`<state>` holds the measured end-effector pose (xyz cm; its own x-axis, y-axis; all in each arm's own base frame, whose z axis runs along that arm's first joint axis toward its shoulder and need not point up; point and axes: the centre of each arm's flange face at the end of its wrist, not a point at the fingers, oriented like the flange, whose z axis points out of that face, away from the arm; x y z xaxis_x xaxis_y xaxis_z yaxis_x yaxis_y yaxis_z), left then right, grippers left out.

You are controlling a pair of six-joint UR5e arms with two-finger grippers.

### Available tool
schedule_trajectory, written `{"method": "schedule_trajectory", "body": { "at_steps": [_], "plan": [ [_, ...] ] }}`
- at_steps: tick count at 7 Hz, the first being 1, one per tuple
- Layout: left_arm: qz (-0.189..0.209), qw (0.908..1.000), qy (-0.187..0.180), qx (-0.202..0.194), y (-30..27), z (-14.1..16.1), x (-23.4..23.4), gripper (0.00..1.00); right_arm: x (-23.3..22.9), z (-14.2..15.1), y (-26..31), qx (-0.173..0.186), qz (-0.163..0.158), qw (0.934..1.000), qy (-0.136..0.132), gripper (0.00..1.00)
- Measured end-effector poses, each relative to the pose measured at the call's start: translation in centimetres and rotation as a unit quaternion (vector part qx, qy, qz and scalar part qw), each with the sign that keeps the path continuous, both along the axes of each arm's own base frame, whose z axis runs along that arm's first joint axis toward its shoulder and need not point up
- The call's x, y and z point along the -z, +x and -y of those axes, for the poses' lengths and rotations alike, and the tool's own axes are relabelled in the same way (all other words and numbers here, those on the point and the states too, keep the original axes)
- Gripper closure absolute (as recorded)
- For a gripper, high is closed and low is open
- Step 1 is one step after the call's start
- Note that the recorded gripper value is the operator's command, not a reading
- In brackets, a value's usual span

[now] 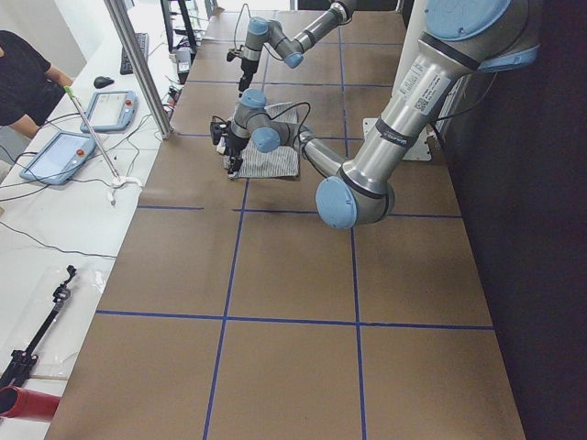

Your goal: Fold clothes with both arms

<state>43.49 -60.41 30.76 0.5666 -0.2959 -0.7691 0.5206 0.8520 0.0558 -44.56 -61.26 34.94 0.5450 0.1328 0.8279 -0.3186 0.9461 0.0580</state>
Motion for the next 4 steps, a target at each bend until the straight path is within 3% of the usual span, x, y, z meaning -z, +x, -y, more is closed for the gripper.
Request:
{"method": "schedule_trajectory", "body": {
  "at_steps": [2, 4],
  "plan": [
    [-0.022, 0.9997, 0.004, -0.013, -1.9, -1.8, 3.5, 0.00, -1.0, -5.6, -0.3, 0.024, 0.014, 0.9994, -0.021, 0.00],
    [-0.034, 0.9993, 0.009, -0.016, -3.7, -3.8, 6.5, 0.00, -0.7, -12.1, -0.6, 0.042, -0.001, 0.9983, -0.042, 0.00]
  ]
}}
